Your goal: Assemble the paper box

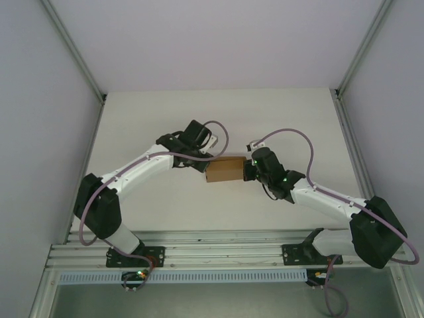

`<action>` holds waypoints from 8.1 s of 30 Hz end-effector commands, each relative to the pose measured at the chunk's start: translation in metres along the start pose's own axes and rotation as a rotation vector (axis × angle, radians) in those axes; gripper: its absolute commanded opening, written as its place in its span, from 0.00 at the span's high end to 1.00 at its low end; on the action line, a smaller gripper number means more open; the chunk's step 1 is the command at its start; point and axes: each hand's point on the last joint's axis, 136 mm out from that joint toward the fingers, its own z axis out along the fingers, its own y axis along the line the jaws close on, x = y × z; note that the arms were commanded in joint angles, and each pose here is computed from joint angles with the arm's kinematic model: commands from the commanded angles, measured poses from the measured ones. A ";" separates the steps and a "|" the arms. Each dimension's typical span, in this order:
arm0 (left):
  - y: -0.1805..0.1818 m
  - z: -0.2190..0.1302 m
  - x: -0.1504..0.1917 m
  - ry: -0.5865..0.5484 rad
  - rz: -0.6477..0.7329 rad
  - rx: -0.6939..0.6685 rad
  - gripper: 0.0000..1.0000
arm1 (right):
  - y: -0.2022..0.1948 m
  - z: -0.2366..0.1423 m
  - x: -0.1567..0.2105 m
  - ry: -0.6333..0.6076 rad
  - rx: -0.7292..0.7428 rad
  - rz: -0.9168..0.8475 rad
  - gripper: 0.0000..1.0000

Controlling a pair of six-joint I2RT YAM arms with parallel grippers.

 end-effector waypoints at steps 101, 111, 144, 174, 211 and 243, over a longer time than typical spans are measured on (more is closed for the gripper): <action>-0.054 0.004 0.067 -0.108 -0.119 0.026 0.33 | -0.045 0.007 0.080 0.131 0.042 0.447 0.20; -0.064 -0.043 0.039 -0.220 -0.114 0.134 0.00 | -0.045 0.010 0.094 0.153 0.039 0.464 0.23; -0.010 0.107 0.143 -0.130 -0.471 0.367 0.66 | -0.051 0.026 0.134 0.199 0.003 0.305 0.51; -0.011 0.044 0.047 -0.206 -0.333 0.203 0.04 | -0.023 -0.015 0.013 -0.024 -0.093 0.200 0.55; 0.194 -0.087 0.097 -0.318 -0.729 -0.407 0.00 | 0.030 0.029 0.039 0.683 -0.578 -1.212 0.13; 0.197 -0.097 0.111 -0.390 -0.691 -0.457 0.00 | 0.024 0.057 0.052 0.263 -0.019 -1.366 0.29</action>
